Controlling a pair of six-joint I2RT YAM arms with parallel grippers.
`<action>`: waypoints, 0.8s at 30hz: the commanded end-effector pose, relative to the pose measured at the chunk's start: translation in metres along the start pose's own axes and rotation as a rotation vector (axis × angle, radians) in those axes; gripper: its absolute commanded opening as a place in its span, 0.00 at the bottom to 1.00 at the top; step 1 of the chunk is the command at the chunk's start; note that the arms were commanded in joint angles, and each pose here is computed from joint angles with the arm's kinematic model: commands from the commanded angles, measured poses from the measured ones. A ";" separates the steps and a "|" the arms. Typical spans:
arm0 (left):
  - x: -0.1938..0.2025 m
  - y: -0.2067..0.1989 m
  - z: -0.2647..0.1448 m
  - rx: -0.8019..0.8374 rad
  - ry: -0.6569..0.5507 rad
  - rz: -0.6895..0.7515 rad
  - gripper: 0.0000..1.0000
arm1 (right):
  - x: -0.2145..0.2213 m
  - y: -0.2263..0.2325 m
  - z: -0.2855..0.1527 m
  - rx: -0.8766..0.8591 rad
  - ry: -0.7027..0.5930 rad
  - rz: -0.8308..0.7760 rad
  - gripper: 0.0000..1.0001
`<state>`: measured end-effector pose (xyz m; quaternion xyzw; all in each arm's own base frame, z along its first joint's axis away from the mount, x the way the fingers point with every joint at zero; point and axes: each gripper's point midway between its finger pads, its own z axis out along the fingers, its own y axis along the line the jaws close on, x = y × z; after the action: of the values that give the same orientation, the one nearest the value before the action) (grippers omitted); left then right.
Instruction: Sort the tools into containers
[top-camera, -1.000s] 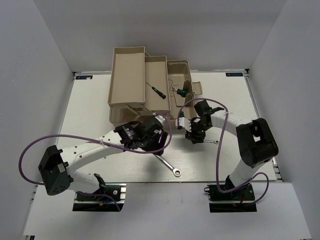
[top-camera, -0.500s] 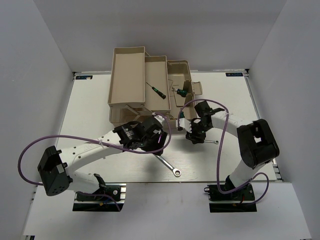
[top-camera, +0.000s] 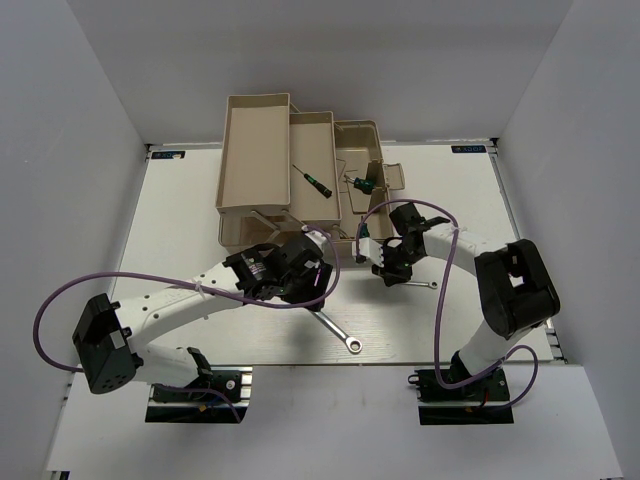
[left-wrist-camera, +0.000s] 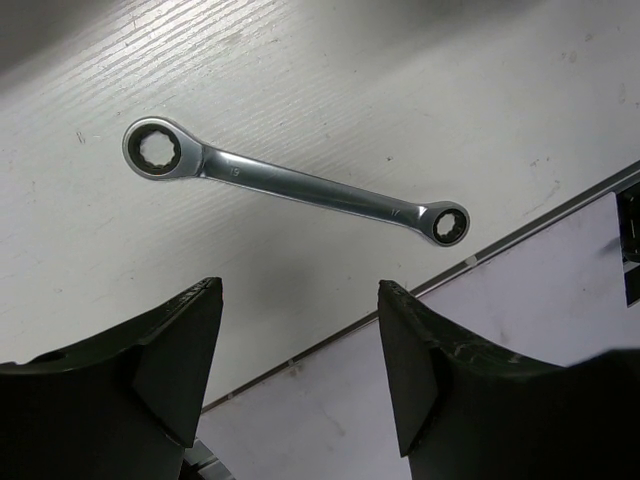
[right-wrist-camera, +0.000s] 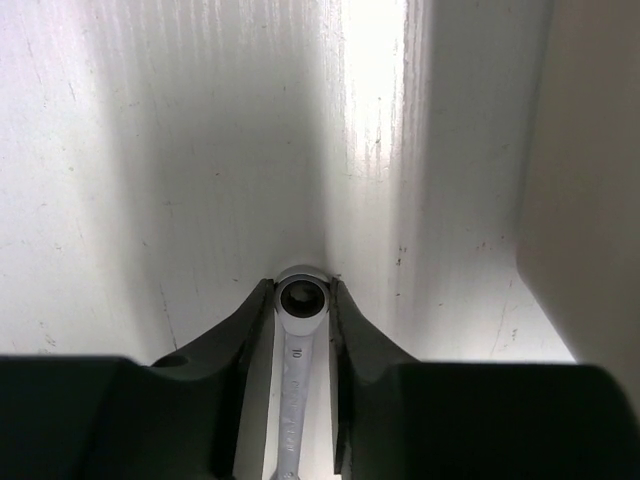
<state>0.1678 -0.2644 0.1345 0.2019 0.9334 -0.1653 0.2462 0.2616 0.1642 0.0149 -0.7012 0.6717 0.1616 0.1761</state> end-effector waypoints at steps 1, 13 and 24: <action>-0.003 0.000 -0.010 0.006 -0.032 -0.003 0.74 | 0.015 0.017 0.005 -0.048 0.051 0.025 0.12; -0.008 -0.001 -0.013 0.003 -0.044 -0.004 0.74 | -0.010 0.019 -0.013 -0.064 -0.036 0.066 0.00; -0.009 0.001 -0.013 -0.010 -0.041 -0.003 0.74 | -0.043 0.023 -0.041 -0.028 -0.152 0.120 0.00</action>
<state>0.1673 -0.2586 0.1321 0.2009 0.9366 -0.1521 0.2435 0.2377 0.1727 0.0488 -0.6629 0.6934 0.2116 0.1873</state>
